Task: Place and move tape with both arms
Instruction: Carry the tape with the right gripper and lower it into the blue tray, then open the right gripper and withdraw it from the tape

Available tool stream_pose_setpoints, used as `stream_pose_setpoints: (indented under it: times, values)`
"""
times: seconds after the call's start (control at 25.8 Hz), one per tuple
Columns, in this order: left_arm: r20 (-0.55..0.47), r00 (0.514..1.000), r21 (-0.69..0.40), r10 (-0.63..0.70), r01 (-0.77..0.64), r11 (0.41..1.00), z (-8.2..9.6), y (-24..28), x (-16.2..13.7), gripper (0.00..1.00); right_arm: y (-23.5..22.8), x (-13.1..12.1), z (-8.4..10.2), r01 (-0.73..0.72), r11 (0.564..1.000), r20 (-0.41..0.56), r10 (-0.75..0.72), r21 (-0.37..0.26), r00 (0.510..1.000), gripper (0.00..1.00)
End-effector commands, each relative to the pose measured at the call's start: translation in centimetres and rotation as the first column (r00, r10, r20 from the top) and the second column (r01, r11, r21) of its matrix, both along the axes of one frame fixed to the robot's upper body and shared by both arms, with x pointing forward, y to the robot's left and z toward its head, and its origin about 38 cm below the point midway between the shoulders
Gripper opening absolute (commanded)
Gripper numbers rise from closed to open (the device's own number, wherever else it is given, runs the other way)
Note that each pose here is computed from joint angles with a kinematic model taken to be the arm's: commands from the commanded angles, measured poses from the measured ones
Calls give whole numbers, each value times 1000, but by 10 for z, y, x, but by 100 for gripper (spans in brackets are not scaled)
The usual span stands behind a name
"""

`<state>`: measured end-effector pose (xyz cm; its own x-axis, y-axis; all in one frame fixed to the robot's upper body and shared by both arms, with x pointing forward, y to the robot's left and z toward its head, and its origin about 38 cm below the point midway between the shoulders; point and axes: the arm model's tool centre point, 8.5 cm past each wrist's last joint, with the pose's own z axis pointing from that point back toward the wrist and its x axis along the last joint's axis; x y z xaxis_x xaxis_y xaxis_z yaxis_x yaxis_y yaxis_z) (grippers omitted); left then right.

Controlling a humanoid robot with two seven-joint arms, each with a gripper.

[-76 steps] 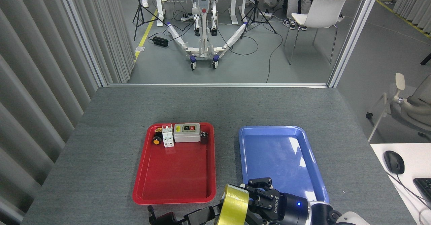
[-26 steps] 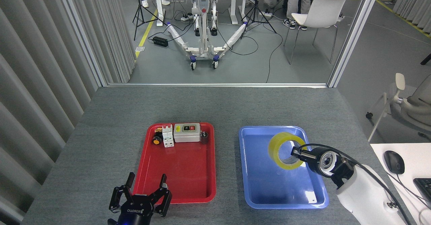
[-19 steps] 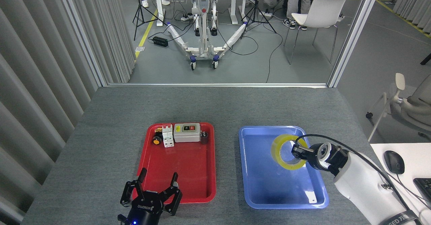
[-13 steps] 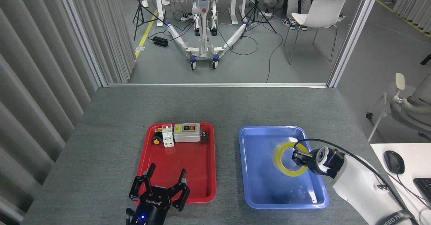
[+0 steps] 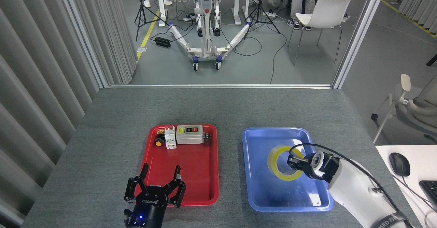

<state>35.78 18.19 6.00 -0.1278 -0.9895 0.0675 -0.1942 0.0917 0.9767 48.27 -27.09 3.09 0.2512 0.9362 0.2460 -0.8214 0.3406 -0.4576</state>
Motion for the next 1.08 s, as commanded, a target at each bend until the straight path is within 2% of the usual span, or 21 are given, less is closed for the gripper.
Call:
stream_pose_setpoints:
  times: [0.0,0.12,0.46,0.77,0.89,1.05]
  values:
    - [7,1000,-10,-4,4,1000,3,-4,-1,100,4,0,-4,-6,1000,-5,6,2,1000,38]
    - [6,1000,-15,-20,20,1000,3,-11,-1,100,5,1,-3,-4,1000,10,4,-2,1000,42]
    - [-9,1000,0,1,-1,1000,-1,-5,-3,100,10,-2,-8,-12,1000,8,12,0,1000,43]
    - [-24,999,6,28,-28,1000,-5,-1,-7,100,11,3,0,-43,999,60,43,-9,997,46]
    - [-22,999,1,28,-28,1000,-4,-2,-6,100,3,9,8,-48,997,130,57,-67,990,60]
    - [-22,999,4,26,-26,1000,-3,-1,-6,100,-21,3,21,-38,997,265,56,-73,963,72]
